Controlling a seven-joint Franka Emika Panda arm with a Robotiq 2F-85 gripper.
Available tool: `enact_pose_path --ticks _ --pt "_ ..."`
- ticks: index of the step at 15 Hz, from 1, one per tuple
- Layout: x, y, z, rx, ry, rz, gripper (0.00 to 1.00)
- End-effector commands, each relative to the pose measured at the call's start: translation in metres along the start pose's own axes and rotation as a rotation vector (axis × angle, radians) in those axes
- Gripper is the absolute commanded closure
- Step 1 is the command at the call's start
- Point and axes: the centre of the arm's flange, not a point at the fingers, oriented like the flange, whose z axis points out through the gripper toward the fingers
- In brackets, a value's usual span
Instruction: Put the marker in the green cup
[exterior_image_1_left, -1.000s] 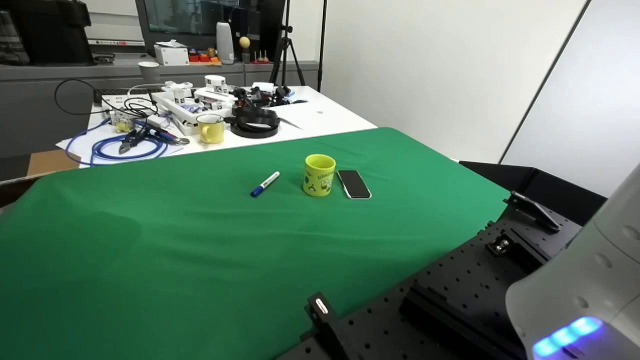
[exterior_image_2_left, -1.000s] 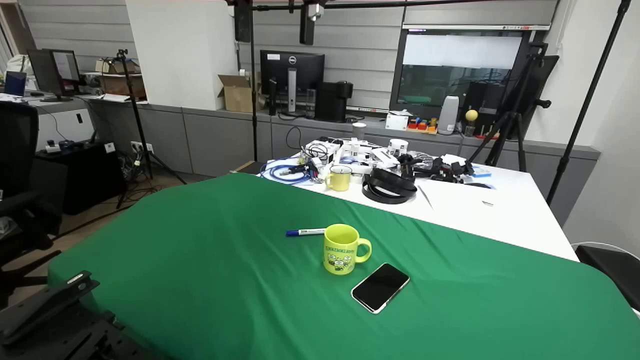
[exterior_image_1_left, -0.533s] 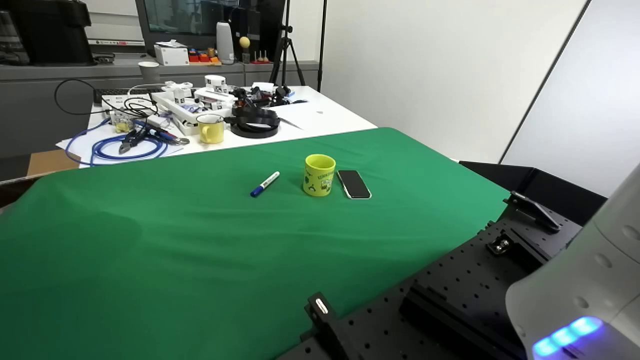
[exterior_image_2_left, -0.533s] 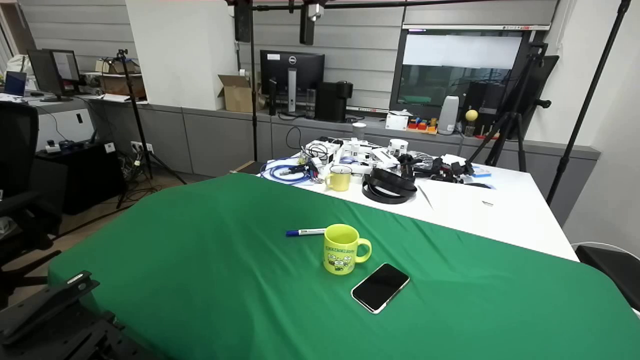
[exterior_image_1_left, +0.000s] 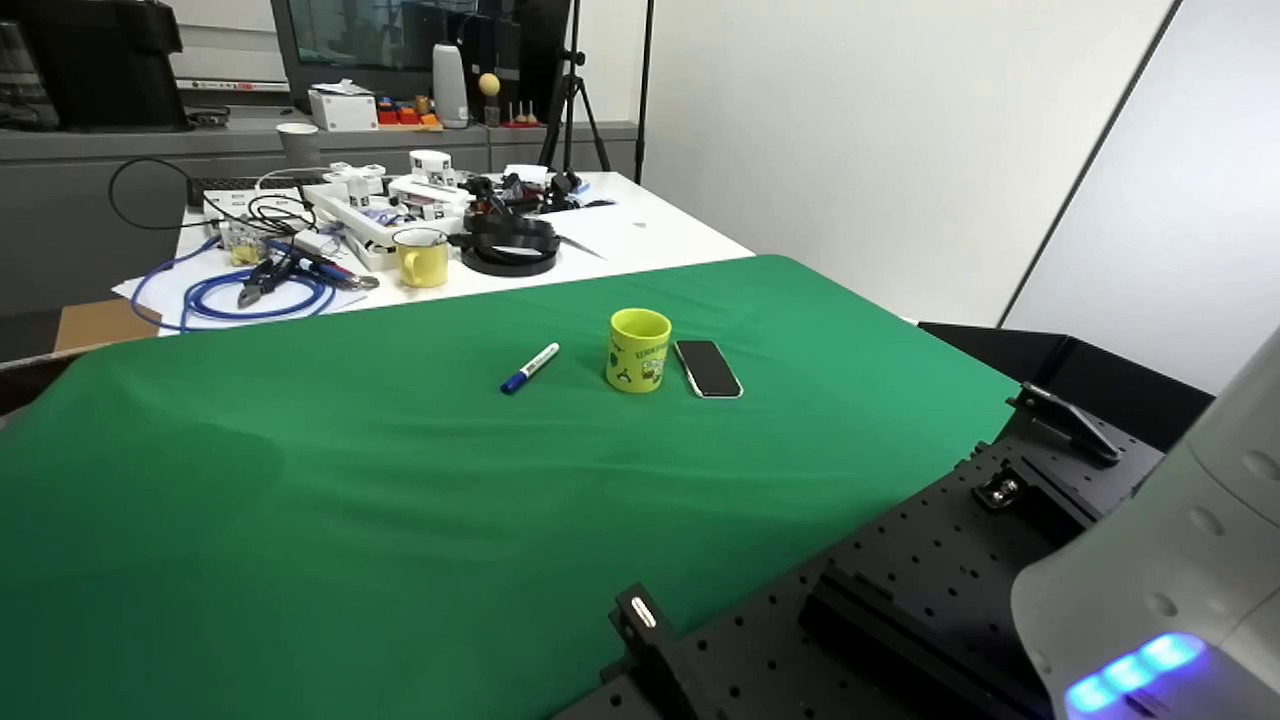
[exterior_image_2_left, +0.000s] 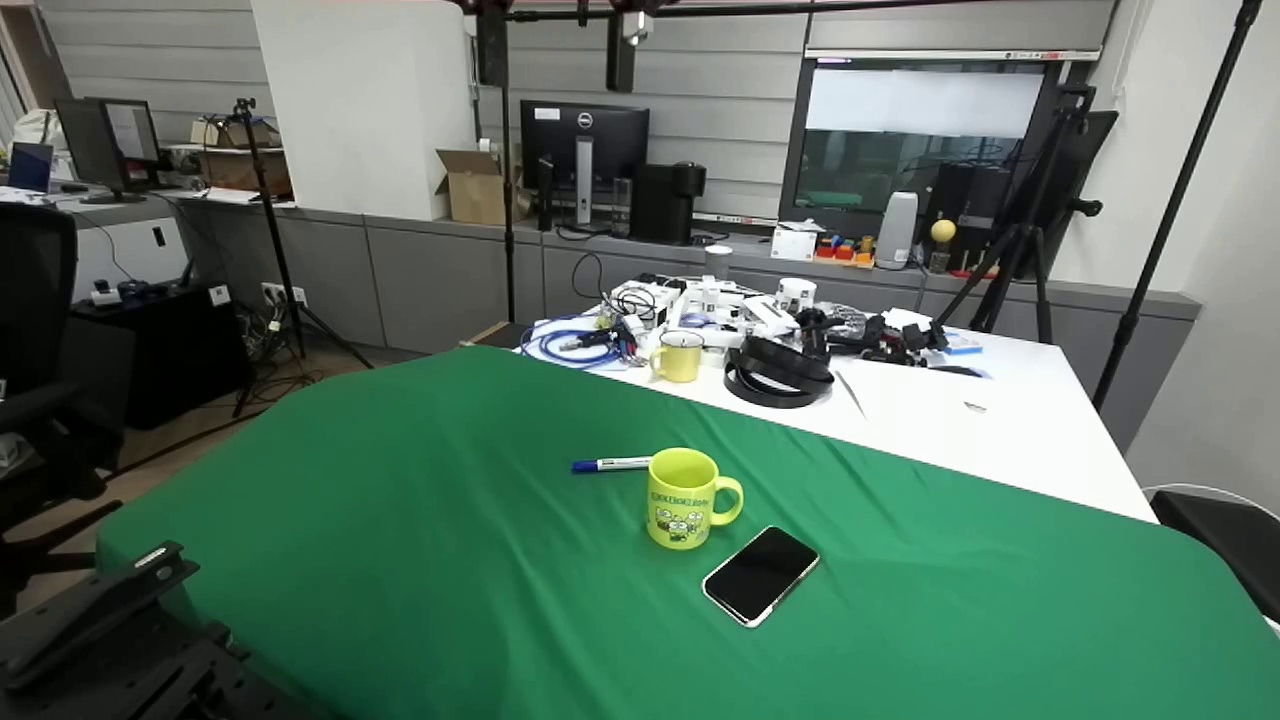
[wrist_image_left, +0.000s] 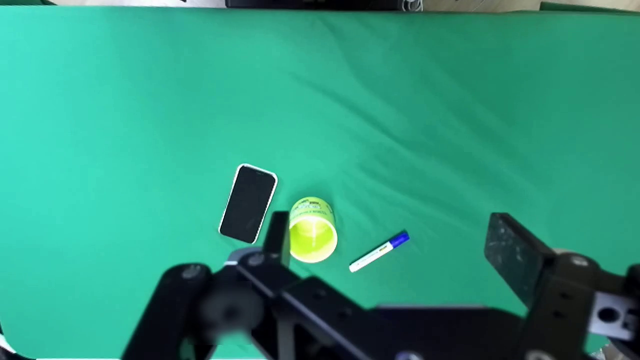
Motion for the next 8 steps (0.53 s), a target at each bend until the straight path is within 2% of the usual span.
enact_pose_path --ticks 1,5,8 --pt "0.062 0.011 0.032 -0.041 0.033 0.092 0.00" --pt "0.136 0.023 0.075 -0.050 0.071 0.229 0.00" --pt "0.192 0.018 0.095 -0.024 0.087 0.397 0.00"
